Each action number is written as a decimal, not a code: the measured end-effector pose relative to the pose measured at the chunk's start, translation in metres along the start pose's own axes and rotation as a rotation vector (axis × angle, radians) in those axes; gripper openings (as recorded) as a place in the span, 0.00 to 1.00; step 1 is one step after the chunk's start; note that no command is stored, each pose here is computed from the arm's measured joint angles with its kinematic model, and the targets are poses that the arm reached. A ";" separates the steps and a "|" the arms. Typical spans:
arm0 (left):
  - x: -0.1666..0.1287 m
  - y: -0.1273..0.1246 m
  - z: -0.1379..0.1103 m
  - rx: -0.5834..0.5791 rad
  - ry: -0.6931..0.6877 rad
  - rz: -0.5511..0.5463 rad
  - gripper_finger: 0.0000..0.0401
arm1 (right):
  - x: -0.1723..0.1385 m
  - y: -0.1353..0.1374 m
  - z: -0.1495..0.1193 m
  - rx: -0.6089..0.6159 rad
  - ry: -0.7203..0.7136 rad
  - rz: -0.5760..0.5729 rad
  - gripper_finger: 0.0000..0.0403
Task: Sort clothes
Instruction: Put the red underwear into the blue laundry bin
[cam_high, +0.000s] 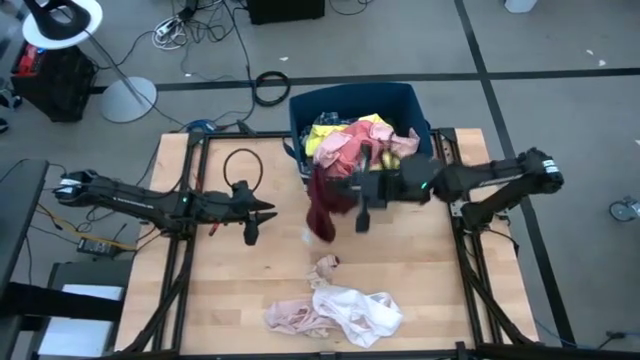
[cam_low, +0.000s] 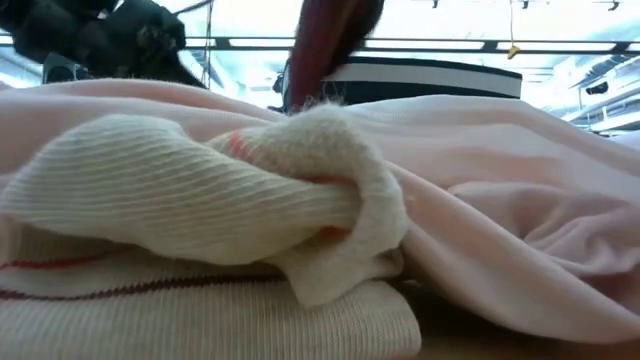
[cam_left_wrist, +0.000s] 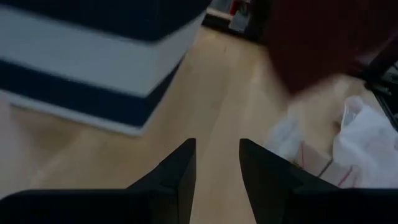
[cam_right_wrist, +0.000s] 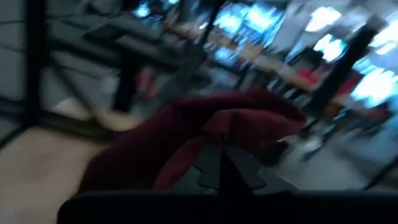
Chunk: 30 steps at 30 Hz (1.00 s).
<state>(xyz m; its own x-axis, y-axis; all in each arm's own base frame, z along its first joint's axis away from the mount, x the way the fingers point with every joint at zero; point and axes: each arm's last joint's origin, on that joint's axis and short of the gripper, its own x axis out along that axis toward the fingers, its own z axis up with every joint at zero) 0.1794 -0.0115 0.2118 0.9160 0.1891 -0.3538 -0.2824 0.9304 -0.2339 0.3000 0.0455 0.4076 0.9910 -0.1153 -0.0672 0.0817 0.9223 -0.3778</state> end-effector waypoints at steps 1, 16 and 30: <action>0.000 0.001 -0.006 -0.004 0.005 -0.005 0.32 | -0.002 -0.009 0.010 -0.027 -0.011 -0.032 0.00; -0.001 0.000 -0.029 -0.017 -0.156 -0.119 0.32 | -0.015 -0.119 0.027 -0.044 0.199 -0.570 0.00; -0.001 0.000 -0.029 -0.025 -0.161 -0.122 0.32 | 0.047 -0.156 -0.127 0.600 0.826 -0.588 0.15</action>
<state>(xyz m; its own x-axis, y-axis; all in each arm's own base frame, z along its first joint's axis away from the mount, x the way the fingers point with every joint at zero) 0.1700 -0.0205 0.1862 0.9769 0.1252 -0.1730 -0.1719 0.9417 -0.2892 0.3200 -0.1510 0.3461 0.4332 -0.5813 -0.6888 0.7581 0.6483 -0.0704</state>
